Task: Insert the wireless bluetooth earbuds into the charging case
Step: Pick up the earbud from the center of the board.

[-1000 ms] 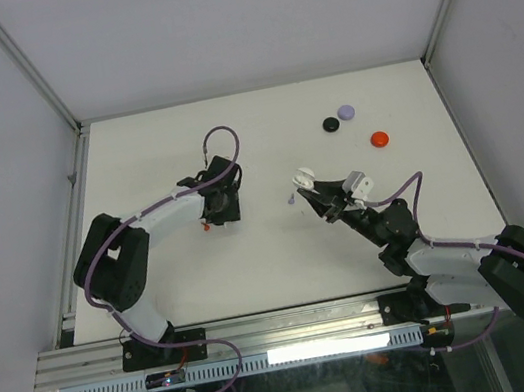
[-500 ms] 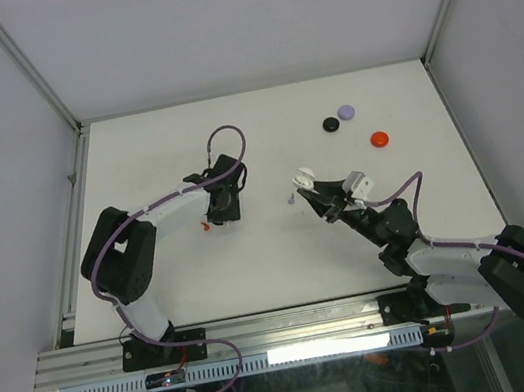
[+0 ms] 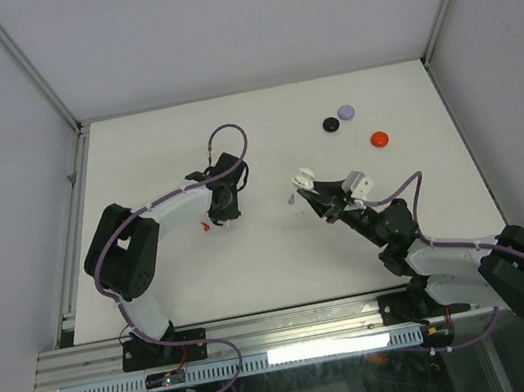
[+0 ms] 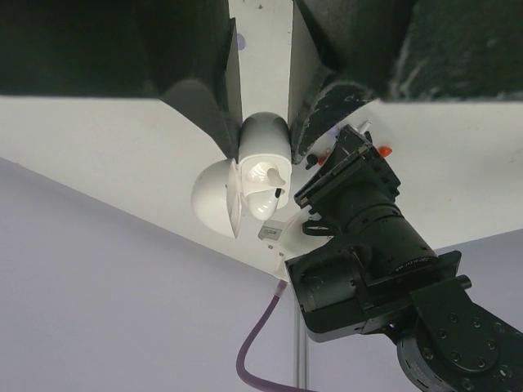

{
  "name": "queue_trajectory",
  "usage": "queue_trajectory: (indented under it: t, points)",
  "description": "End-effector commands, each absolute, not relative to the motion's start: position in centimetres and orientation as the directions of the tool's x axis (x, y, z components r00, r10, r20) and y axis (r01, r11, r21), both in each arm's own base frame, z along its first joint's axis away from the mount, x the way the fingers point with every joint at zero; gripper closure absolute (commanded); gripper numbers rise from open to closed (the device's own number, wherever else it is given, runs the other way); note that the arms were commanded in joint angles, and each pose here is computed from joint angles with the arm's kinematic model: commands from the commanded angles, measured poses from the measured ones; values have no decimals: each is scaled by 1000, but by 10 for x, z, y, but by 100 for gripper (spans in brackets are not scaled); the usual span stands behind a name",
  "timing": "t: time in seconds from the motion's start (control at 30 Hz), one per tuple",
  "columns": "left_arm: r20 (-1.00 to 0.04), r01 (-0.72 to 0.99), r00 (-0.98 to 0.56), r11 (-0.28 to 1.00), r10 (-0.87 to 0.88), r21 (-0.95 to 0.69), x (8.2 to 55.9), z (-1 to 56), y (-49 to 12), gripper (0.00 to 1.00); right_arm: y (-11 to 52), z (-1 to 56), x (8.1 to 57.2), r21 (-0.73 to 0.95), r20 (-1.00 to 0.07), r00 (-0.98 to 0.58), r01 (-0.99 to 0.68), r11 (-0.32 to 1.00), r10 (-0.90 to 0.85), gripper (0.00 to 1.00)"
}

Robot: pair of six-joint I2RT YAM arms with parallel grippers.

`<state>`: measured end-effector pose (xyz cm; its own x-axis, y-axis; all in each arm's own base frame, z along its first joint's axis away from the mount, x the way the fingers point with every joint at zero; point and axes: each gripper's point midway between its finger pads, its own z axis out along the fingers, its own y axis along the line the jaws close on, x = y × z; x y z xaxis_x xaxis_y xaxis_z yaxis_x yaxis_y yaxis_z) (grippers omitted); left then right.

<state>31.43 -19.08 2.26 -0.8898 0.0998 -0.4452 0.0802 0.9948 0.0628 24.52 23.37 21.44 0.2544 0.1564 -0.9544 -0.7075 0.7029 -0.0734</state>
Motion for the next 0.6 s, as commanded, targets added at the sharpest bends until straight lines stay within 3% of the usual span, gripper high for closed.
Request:
queue_trajectory:
  t: [0.0,0.23,0.57]
  points:
    - [-453,81,-887,996,90,40,318,25,-199,79,230,232,245,-72,-936,295,-695,715,192,100]
    - [-456,87,-886,996,80,5,311,31,-201,87,230,232,245,-82,-936,300,-694,715,183,100]
    - [-596,104,-803,990,26,-96,324,72,-211,91,244,227,244,-137,-943,303,-729,670,137,100]
